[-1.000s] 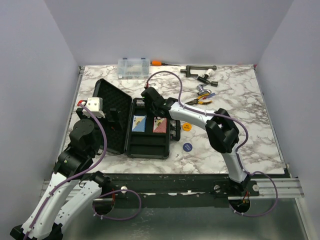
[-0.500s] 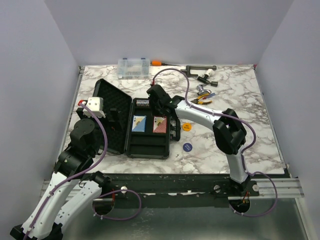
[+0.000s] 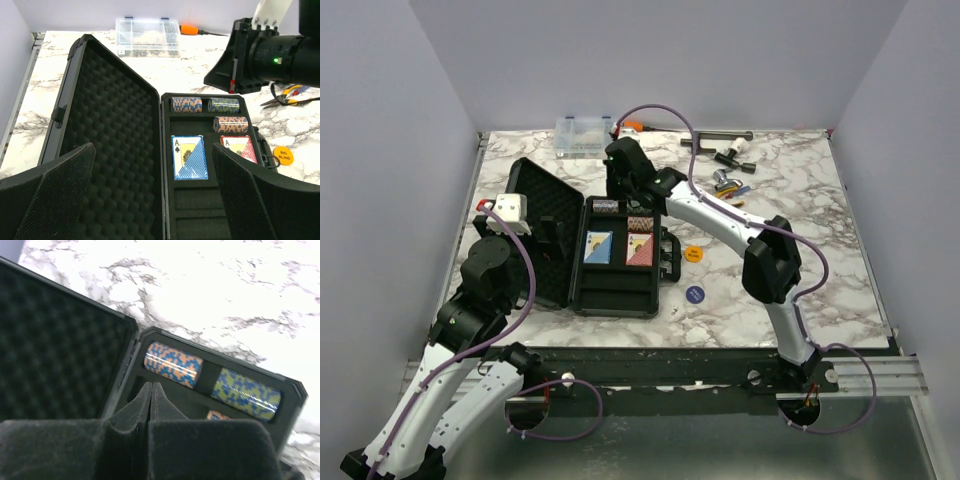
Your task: Pack up texas hold em set
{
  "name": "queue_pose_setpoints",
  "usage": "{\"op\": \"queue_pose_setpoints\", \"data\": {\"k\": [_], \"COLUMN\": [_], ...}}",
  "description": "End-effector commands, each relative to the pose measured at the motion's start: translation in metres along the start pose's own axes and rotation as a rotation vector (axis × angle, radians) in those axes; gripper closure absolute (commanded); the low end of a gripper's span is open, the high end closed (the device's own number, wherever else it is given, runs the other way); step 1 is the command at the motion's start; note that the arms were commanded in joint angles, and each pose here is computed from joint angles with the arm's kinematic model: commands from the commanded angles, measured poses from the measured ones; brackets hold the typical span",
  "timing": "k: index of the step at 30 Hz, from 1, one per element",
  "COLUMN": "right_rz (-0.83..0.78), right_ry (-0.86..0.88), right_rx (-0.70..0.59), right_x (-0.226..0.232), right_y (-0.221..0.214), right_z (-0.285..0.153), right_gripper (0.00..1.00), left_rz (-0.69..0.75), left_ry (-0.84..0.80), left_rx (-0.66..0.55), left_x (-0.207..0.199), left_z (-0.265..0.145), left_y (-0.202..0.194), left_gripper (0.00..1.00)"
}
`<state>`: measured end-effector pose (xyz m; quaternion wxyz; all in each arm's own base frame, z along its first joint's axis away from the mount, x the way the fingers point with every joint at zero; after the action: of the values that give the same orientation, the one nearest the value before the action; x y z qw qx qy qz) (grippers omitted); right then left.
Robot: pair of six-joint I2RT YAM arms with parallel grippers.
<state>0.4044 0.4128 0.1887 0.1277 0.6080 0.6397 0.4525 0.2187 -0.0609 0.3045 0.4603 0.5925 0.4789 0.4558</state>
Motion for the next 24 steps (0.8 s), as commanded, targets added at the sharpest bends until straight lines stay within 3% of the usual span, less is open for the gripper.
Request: {"op": "queue_pose_setpoints", "data": {"k": [1, 14, 24], "right_rz": [0.010, 0.151, 0.217], "right_ry": [0.005, 0.111, -0.040], "right_rx": [0.084, 0.152, 0.121], "right_x": [0.002, 0.032, 0.008], "right_y": [-0.022, -0.042, -0.054], "right_z": [0.024, 0.068, 0.093], "right_gripper": [0.99, 0.99, 0.99], "left_rz": [0.009, 0.006, 0.005], "left_ry": [0.016, 0.002, 0.000], "left_rx": [0.013, 0.009, 0.010], "left_x": [0.003, 0.001, 0.001], "left_z": [0.001, 0.000, 0.000], "left_y": [-0.004, -0.004, -0.004], "left_gripper": [0.02, 0.02, 0.02]}}
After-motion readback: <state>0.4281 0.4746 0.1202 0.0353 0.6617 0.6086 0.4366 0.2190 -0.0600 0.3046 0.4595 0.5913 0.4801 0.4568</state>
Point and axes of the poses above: each gripper's point midway between its finger pads, its own z axis out along the fingers, its own x axis along the line the jaws close on, y = z × x, the point moved 2 cm from there along -z, back along the fingers, and after that the axes turned 11 degrees about z, right-handed, at the moved point
